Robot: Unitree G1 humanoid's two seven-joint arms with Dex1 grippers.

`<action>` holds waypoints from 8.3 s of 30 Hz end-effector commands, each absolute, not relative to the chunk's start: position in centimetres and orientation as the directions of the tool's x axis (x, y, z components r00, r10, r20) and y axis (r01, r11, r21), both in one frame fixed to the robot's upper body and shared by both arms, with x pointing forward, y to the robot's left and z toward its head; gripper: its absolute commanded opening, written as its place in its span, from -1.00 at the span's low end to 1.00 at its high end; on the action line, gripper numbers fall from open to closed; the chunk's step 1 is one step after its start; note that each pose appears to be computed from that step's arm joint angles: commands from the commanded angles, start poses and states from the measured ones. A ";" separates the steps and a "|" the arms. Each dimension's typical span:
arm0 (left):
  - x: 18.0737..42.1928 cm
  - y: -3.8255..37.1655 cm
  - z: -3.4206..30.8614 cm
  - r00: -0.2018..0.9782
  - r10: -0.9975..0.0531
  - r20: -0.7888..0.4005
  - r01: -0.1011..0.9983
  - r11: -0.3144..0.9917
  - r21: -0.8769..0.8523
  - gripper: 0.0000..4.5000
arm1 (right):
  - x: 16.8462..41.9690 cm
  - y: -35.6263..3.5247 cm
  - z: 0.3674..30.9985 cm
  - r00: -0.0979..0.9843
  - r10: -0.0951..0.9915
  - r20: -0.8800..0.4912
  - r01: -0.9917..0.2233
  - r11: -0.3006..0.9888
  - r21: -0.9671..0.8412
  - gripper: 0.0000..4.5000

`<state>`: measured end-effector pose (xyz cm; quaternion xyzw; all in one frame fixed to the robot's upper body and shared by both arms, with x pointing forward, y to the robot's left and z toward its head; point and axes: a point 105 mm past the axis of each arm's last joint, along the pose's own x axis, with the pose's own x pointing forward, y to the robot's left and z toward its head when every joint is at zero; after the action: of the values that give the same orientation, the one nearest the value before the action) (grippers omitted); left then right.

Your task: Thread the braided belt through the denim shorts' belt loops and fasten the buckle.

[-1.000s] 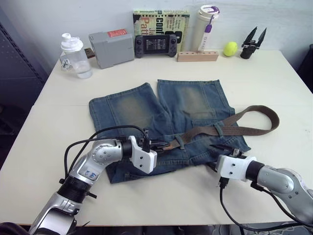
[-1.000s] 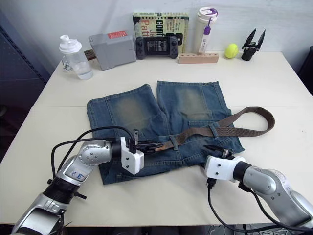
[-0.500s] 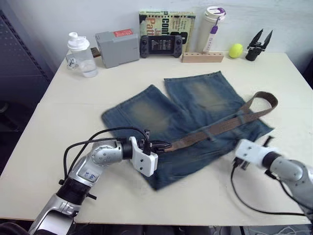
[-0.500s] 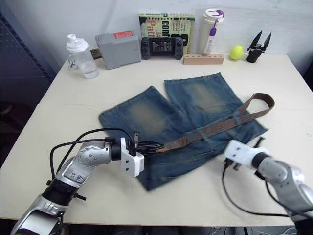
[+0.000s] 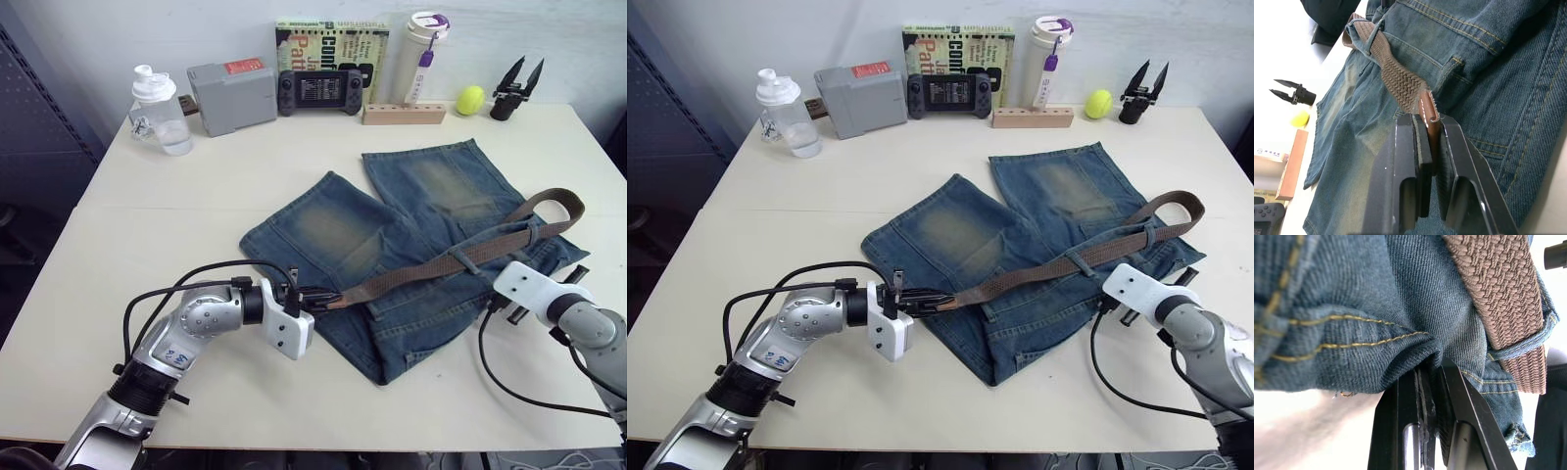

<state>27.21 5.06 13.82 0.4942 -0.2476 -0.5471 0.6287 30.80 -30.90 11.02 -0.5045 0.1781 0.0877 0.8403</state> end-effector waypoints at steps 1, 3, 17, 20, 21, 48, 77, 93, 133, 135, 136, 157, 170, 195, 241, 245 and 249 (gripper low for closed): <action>26.8 4.9 14.8 0.271 -0.943 -0.191 0.399 -0.071 0.914 -1.00 | 30.0 -29.6 10.9 0.904 0.025 -0.427 -0.367 0.558 -0.744 -0.45; 26.9 5.1 14.9 0.277 -0.942 -0.187 0.391 -0.068 0.918 -1.00 | 29.3 -29.9 12.4 0.900 0.051 -0.432 -0.380 0.573 -0.726 -0.03; 26.9 5.9 16.3 0.309 -0.948 -0.071 0.269 0.015 0.963 -1.00 | 23.5 -17.8 18.0 0.634 0.724 -0.271 -0.695 0.688 0.209 0.98; 26.7 5.8 16.1 0.303 -0.951 -0.065 0.246 0.013 0.969 -1.00 | 22.1 -15.2 16.2 0.557 0.802 -0.215 -0.643 0.580 0.500 0.98; 26.6 5.7 16.1 0.298 -0.952 -0.062 0.241 0.012 0.970 -1.00 | 21.8 -14.4 16.0 0.558 0.812 -0.169 -0.606 0.538 0.586 0.98; 25.8 5.1 16.0 0.268 -0.961 -0.073 0.227 -0.011 0.974 -1.00 | 26.6 -10.8 15.7 0.790 0.611 -0.059 -0.169 0.308 0.936 -0.04; 23.3 8.6 14.2 0.354 -0.927 -0.123 0.777 0.218 0.590 0.67 | 28.7 -18.1 15.9 0.913 0.406 -0.045 -0.124 0.381 0.916 -1.00; 23.2 8.2 14.5 0.354 -0.928 -0.116 0.776 0.222 0.591 0.67 | 28.7 -17.0 15.1 0.877 0.469 -0.106 -0.184 0.531 0.827 -1.00; 23.7 8.0 13.8 0.365 -0.922 -0.129 0.770 0.221 0.598 0.67 | 27.6 -12.6 12.1 0.793 0.561 -0.237 -0.302 0.700 0.647 -1.00; 23.7 7.9 12.7 0.348 -0.919 -0.187 0.745 0.149 0.650 0.67 | 27.6 -12.3 11.2 0.791 0.555 -0.258 -0.253 0.680 0.688 -1.00; 23.8 7.9 12.4 0.342 -0.918 -0.200 0.737 0.131 0.663 0.67 | 27.6 -12.3 11.0 0.791 0.552 -0.266 -0.236 0.675 0.699 -1.00; 26.5 4.7 11.2 0.318 -0.940 -0.122 0.463 0.042 0.885 0.67 | 27.0 -10.7 10.6 0.776 0.573 -0.264 -0.192 0.613 0.766 -1.00; 26.1 4.4 11.3 0.291 -0.950 -0.114 0.440 0.027 0.898 -0.97 | 27.2 -10.7 10.8 0.780 0.572 -0.254 -0.193 0.606 0.771 -1.00; 26.2 4.7 11.1 0.290 -0.949 -0.123 0.437 0.017 0.899 -1.00 | 23.6 -17.5 16.1 0.685 0.662 -0.304 -0.646 0.745 0.166 0.97; 22.5 35.6 9.0 0.686 -0.455 -0.568 0.587 -0.116 0.801 0.20 | 24.9 -17.1 5.5 0.656 0.475 -0.587 -0.461 0.867 0.186 -1.00; 25.8 30.5 12.7 0.693 -0.612 -0.381 0.482 0.001 0.876 0.89 | 25.5 -17.2 5.9 0.674 0.466 -0.574 -0.471 0.869 0.152 -0.57; 25.6 23.3 15.6 0.550 -0.784 -0.288 0.625 0.158 0.764 1.00 | 26.0 -17.2 7.3 0.693 0.489 -0.530 -0.481 0.861 0.165 0.06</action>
<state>25.68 25.34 13.30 0.4997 -0.0726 -0.4461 0.7389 26.42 -16.46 8.64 -0.0049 0.2574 0.2783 0.9253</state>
